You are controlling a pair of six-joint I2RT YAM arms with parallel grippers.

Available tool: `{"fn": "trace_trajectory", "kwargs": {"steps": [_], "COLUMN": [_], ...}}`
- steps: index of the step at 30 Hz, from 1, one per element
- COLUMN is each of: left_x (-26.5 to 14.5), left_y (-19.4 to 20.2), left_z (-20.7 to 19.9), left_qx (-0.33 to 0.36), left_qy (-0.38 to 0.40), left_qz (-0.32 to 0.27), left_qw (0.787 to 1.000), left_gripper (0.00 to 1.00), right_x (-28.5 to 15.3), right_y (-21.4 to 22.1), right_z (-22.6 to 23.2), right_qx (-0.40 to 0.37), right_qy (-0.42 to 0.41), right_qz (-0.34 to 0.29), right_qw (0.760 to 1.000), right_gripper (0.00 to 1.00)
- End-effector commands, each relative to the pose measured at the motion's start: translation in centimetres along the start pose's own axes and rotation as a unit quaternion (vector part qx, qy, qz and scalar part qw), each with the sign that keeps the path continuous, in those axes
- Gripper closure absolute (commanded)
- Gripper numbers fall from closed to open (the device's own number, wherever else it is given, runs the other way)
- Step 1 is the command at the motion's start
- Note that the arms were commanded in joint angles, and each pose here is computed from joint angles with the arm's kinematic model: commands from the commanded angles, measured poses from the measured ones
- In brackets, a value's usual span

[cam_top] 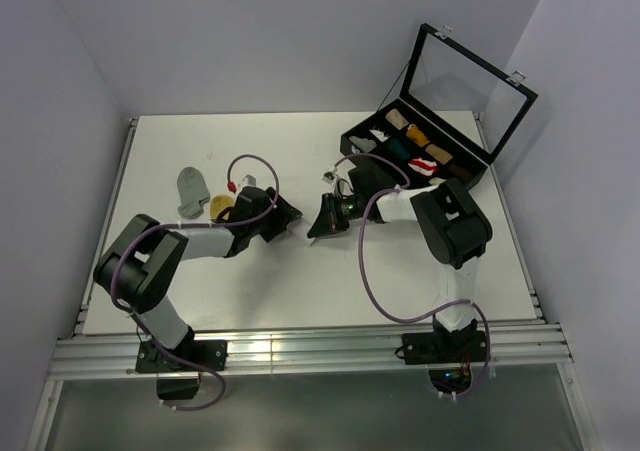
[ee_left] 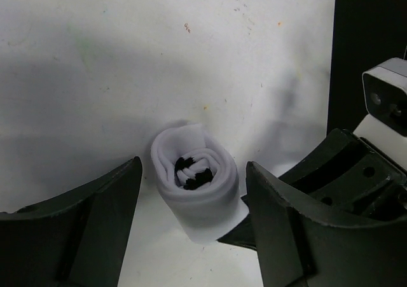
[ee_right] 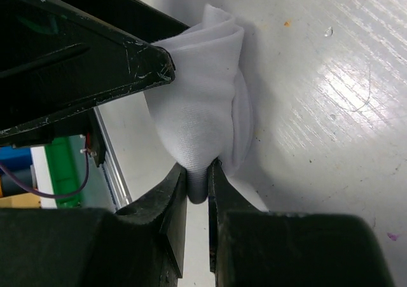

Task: Roll the socks
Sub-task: Roll the sock at the center of the board.

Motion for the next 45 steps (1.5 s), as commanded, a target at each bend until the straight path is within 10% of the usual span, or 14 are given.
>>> {"fn": "trace_trajectory", "kwargs": {"steps": [1, 17, 27, 38, 45], "left_x": [0.6, 2.8, 3.3, 3.1, 2.9], "left_y": [-0.3, 1.2, 1.7, 2.2, 2.2], "left_z": [-0.7, 2.9, 4.1, 3.4, 2.9], "left_qx": [-0.004, -0.007, 0.003, 0.067, 0.079], "left_qy": [0.013, -0.056, -0.090, -0.147, -0.153], "left_qz": [-0.004, 0.025, 0.039, 0.054, 0.060], "left_qw": [1.000, 0.998, 0.995, 0.985, 0.983], "left_gripper": [0.28, 0.39, 0.85, 1.00, 1.00], "right_x": [0.3, 0.3, -0.6, -5.0, -5.3], "right_y": [2.8, 3.3, 2.1, -3.2, -4.5], "right_z": [-2.6, -4.7, -4.6, -0.1, 3.0], "right_qx": [0.067, 0.127, 0.091, -0.119, -0.255], "right_qy": [0.037, 0.058, 0.085, 0.238, 0.349], "right_qz": [0.037, 0.043, 0.014, -0.098, -0.129], "right_qw": [0.996, 0.989, 0.992, 0.959, 0.892], "right_gripper": [1.00, 1.00, 1.00, 0.29, 0.17]}}
Point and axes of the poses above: each gripper's point midway between its finger pads, its own x axis out along the fingers, its own z axis along the line the jaws close on, y = z × x, the point moved 2 cm from there along -x, back along the fingers, and after that the axes turned 6 degrees about -x, right-handed, at the moved point
